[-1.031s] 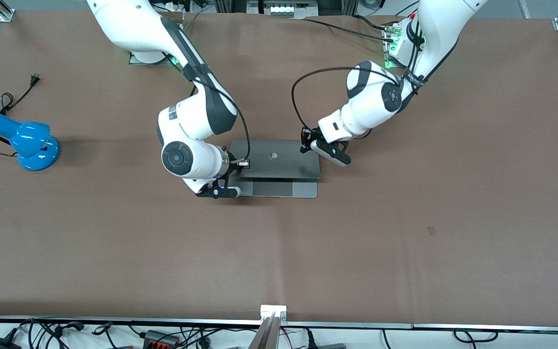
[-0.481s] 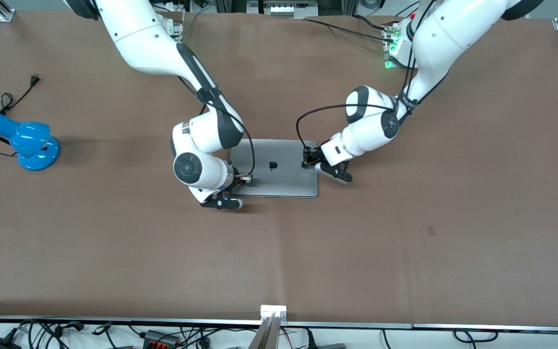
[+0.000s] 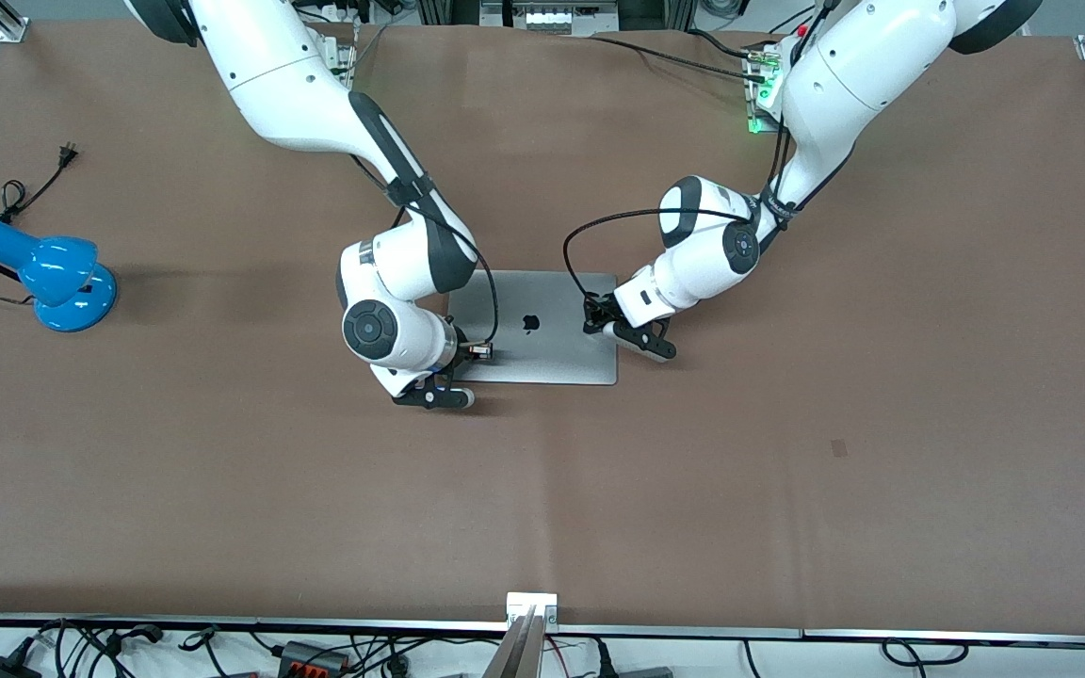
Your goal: Close laptop with both arms from behind
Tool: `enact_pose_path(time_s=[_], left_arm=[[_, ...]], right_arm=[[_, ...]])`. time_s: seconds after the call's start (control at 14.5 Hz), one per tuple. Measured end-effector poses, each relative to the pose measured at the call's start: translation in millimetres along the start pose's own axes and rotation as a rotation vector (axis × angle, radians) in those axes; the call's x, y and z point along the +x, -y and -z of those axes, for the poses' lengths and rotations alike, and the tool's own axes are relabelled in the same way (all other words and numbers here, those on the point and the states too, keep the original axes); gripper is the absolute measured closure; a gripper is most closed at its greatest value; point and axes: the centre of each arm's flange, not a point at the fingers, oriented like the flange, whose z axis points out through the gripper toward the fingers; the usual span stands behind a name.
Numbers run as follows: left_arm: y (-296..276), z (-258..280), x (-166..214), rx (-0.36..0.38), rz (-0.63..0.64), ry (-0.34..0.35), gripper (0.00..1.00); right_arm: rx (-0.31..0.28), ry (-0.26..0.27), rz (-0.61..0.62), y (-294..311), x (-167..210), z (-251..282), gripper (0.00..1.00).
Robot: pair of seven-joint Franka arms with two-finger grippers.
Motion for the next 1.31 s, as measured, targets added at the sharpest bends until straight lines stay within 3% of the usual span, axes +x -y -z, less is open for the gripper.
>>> enact_pose_path(time_s=[0.62,1.03,1.24,1.31], left_arm=[[15,34,25,0.012,-0.013,-0.044,0.99],[22,110,48,-0.01,-0.147,0.056,0.99],[42,162,69,-0.067,-0.231,0.139,0.99],[50,187,82,-0.094,-0.261,0.162,0.98]], right_arm=[[0.003,-0.039,0.022,9,8,21,0.99],[-0.117,-0.091,0.036,-30,18,136,0.99],[-0.152,-0.073,0.049,-48,11,177,0.99],[-0.159,-0.064,0.044,-53,10,183,0.93]])
